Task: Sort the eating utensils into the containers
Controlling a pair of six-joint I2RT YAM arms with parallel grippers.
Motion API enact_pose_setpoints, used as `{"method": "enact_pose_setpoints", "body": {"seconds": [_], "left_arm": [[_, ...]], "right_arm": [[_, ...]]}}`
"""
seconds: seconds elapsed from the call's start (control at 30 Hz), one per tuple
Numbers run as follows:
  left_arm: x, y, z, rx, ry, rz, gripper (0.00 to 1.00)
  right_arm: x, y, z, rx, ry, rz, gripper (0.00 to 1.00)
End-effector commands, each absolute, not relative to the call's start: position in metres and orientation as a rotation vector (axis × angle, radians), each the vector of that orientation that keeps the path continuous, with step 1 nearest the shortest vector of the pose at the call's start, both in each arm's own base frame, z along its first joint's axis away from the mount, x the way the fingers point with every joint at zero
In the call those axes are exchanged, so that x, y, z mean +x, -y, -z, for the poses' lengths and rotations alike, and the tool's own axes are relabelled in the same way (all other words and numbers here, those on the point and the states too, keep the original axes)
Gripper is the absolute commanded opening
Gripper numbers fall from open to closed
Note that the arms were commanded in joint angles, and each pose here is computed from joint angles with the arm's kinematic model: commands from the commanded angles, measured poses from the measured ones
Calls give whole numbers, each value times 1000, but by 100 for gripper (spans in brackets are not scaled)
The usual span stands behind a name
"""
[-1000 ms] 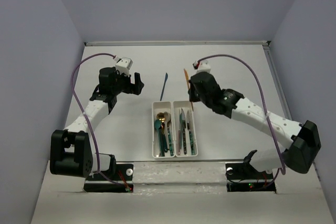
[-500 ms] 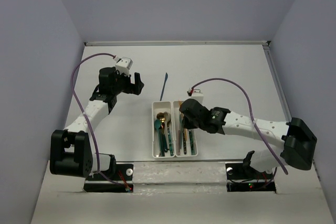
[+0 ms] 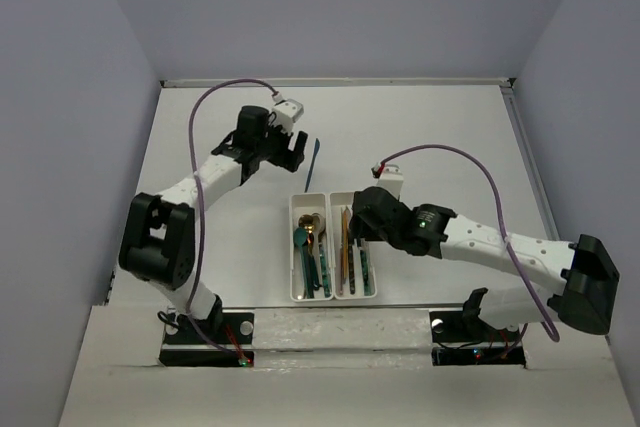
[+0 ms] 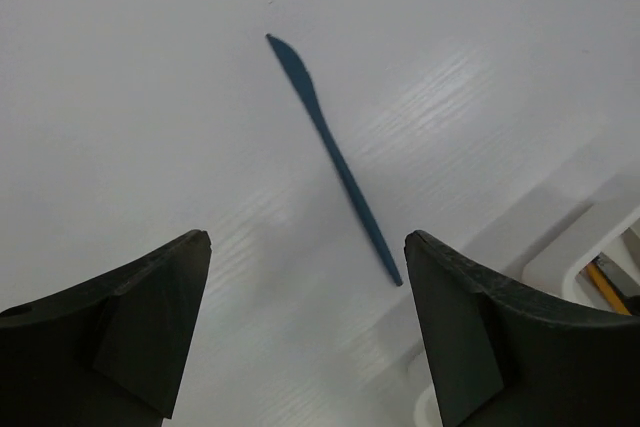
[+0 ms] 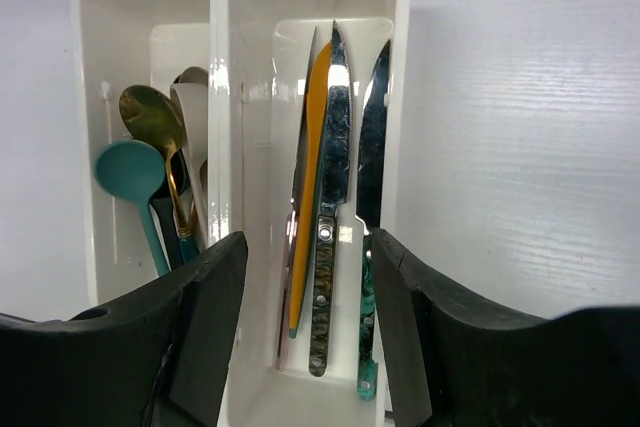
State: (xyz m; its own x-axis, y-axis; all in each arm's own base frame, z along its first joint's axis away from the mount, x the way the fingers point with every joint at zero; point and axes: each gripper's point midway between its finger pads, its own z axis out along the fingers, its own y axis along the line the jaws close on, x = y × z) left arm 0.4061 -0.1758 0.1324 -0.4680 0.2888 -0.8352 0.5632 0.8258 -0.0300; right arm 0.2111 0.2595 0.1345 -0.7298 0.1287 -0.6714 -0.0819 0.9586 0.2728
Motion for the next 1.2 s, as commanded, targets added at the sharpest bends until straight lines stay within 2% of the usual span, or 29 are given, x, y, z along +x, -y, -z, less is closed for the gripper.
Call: {"method": "enact_pose_setpoints", "body": {"seconds": [0.0,0.13,0.4,0.63,0.67,0.7,0.77,0.8,0.87,0.9,1.0,1.03,1.1,1.17], "left_arm": [[424,209,-123,776,-2154,339,91],[433,215,-87,788,-2312,334,88],[435,242,-58,905,-2358,292,89],[433,234,-29,958,-2442,177,90],[431,232,-24,967,-2458,172,84],[430,232,-21,970,-2465,171,84],[429,231,-14,974,-2480,167,68],[428,229,-10,974,-2488,164,57],[427,228,-8,971,-2500,168,45],[426,228,-7,966,-2506,173,33],[427,227,-8,955,-2504,176,19],[428,226,-8,947,-2502,175,9],[434,224,-10,912,-2495,176,0],[442,222,-13,862,-2486,191,0]], "right_arm": [[216,-245,-157,100,-2286,-345,58],[212,-236,-149,109,-2290,-323,58],[212,-229,-137,99,-2306,-262,58],[212,-226,-132,91,-2310,-231,58],[213,-226,-133,91,-2307,-232,58],[213,-226,-133,89,-2308,-230,58],[214,-227,-134,83,-2306,-224,58],[214,-226,-134,81,-2305,-225,57],[214,-226,-136,82,-2301,-228,57],[214,-225,-136,84,-2300,-227,57],[213,-224,-139,91,-2293,-238,57],[213,-223,-140,94,-2291,-236,57],[213,-222,-142,98,-2286,-242,57],[213,-222,-142,97,-2286,-246,57]]}}
